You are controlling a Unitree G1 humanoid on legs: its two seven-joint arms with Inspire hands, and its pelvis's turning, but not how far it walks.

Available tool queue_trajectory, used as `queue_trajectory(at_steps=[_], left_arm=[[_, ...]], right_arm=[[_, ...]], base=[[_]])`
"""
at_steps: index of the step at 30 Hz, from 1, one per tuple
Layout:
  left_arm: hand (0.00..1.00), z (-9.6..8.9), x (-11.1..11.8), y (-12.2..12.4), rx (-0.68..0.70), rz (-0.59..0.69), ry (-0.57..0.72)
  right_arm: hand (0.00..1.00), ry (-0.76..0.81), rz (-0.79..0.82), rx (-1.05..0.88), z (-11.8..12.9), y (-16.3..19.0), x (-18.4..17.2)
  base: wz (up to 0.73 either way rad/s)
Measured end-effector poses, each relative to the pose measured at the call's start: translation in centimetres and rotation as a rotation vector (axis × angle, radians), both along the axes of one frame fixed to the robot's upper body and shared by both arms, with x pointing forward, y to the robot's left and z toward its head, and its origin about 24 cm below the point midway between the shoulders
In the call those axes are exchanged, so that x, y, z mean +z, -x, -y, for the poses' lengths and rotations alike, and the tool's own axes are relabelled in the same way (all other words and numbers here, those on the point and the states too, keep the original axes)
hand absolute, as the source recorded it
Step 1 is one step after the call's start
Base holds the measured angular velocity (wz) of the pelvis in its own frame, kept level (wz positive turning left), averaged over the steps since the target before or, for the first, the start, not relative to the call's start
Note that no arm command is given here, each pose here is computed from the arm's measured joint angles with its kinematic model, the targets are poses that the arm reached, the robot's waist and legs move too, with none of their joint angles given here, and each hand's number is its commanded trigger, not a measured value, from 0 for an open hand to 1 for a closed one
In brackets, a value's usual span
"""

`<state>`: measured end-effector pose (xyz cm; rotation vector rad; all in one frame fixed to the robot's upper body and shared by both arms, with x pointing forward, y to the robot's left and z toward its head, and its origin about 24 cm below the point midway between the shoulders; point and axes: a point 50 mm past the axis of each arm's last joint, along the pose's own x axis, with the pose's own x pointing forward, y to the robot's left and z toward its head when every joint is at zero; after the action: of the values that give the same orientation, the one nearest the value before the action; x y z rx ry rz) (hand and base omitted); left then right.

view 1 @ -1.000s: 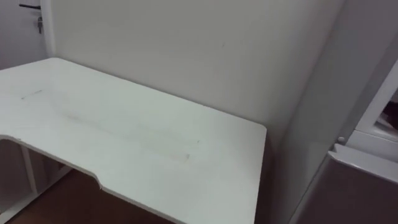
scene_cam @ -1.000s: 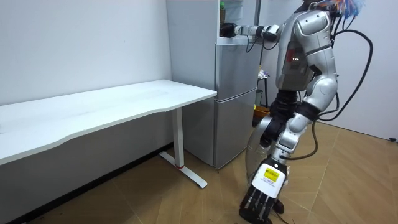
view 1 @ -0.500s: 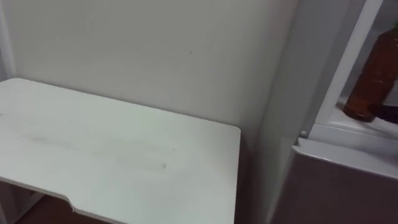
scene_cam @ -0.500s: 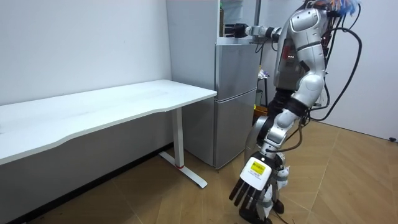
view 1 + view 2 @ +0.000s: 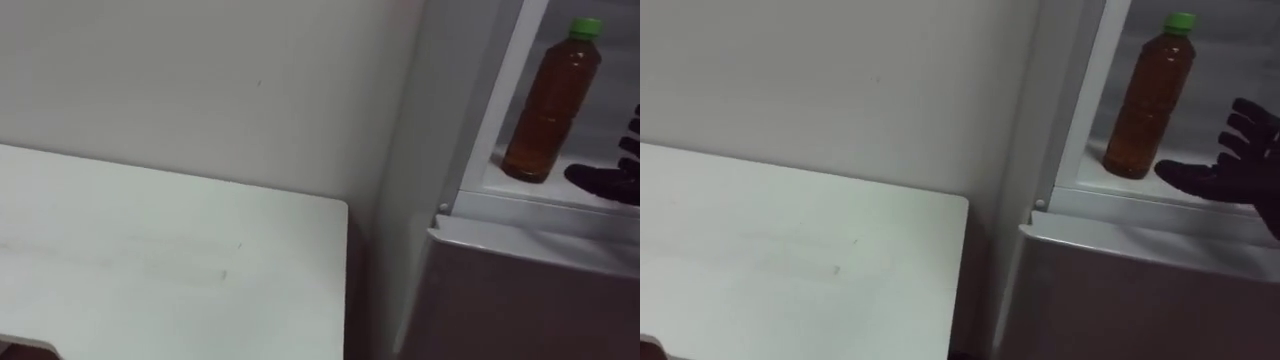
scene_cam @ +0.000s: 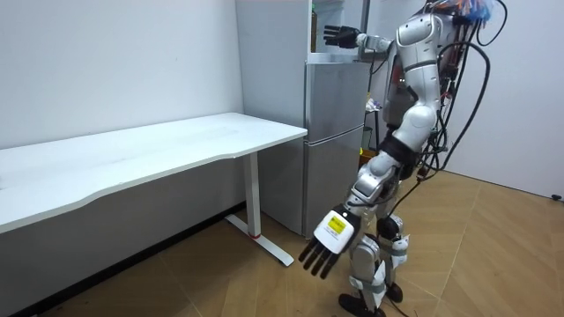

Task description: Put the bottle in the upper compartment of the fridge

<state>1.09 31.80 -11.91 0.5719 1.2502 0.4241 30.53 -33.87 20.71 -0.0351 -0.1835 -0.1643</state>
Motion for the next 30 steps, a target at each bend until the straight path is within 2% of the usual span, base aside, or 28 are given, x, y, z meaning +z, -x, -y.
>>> queue_trajectory(at_steps=[6,11,14,19,22,26,30], left_arm=[[0.00,0.1,0.1,0.7,-0.026,-0.018,-0.026],[0.00,0.8,-0.1,0.5,-0.028,0.017,-0.034],[0.00,1.6,-0.6,0.7,-0.048,0.017,-0.038],[0.00,4.4,-2.2,2.2,-0.040,-0.034,0.021],[0.00,5.2,-2.6,2.5,-0.045,-0.034,0.045],[0.00,5.4,-2.6,2.4,-0.054,-0.005,0.050],[0.00,5.6,-2.6,1.9,-0.064,0.035,0.040]], right_arm=[[0.00,0.009,0.098,0.012,-1.2,1.7,1.3],[0.00,-0.073,0.267,0.019,-3.0,4.4,1.5],[0.00,-0.147,0.316,0.040,-4.2,6.2,-0.2],[0.00,-0.329,0.315,0.024,-5.3,7.9,-3.8],[0.00,-0.422,0.326,-0.013,-5.6,8.8,-5.6],[0.00,-0.404,0.327,-0.099,-5.6,9.9,-6.6],[0.00,-0.268,0.348,-0.204,-6.1,10.7,-6.5]], base=[[-0.19],[-0.12],[-0.04],[-0.19],[-0.15],[-0.03],[-0.02]])
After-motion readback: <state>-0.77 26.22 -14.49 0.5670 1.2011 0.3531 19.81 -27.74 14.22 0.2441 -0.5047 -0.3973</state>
